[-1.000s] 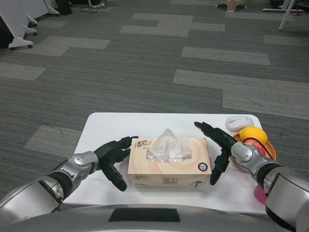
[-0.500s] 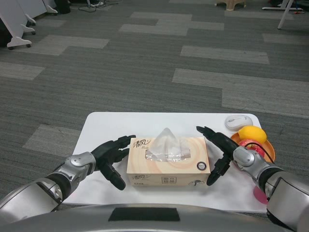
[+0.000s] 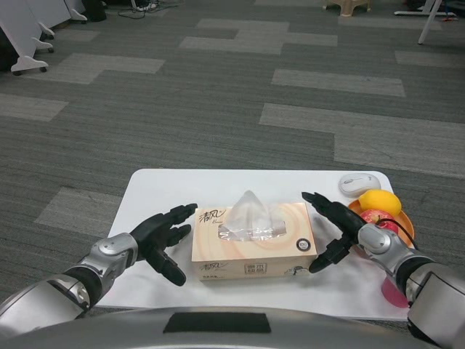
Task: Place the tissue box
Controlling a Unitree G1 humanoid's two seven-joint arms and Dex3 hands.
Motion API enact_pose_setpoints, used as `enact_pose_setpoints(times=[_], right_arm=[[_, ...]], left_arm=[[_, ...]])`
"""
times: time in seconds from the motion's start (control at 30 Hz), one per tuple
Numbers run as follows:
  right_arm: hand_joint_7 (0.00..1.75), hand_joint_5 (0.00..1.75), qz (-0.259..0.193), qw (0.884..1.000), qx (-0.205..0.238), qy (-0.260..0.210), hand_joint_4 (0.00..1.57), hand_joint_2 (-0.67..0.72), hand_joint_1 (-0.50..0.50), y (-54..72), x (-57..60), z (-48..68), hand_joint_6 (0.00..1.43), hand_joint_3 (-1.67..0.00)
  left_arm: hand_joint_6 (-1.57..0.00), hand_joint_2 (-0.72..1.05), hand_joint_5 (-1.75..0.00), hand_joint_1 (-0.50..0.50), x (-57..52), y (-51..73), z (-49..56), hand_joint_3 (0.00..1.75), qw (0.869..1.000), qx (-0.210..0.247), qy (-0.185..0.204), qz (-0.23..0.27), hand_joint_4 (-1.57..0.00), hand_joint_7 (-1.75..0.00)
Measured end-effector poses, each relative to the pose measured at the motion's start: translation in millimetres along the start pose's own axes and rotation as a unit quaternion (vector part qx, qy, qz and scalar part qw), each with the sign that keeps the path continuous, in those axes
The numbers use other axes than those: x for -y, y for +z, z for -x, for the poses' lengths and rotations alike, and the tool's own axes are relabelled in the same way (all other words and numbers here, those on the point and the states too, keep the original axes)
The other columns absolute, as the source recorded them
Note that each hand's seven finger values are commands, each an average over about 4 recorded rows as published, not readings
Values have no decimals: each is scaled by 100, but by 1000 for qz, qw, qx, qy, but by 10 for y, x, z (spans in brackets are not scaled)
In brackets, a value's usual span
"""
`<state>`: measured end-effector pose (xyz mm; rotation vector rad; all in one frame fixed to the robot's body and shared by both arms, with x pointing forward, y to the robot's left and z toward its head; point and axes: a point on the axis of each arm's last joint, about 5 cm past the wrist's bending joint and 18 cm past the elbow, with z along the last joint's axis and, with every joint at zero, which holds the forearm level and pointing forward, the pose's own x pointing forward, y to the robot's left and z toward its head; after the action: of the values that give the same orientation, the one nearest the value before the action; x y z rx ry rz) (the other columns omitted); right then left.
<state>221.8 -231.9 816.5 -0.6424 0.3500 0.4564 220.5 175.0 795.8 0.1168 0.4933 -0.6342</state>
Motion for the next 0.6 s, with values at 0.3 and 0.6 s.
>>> enact_pose_setpoints(times=[0.3, 0.6], right_arm=[[7, 0, -6, 1000, 5, -4, 0, -29, -24, -9, 29, 24, 0, -24], [7, 2, -20, 999, 23, -12, 0, -29, -25, -8, 49, 61, 0, -24]], left_arm=[[0, -10, 0, 50, -107, -72, 132, 9, 999, 13, 36, 26, 0, 0], [0, -2, 0, 50, -219, -15, 229, 9, 992, 80, 81, 50, 0, 0]])
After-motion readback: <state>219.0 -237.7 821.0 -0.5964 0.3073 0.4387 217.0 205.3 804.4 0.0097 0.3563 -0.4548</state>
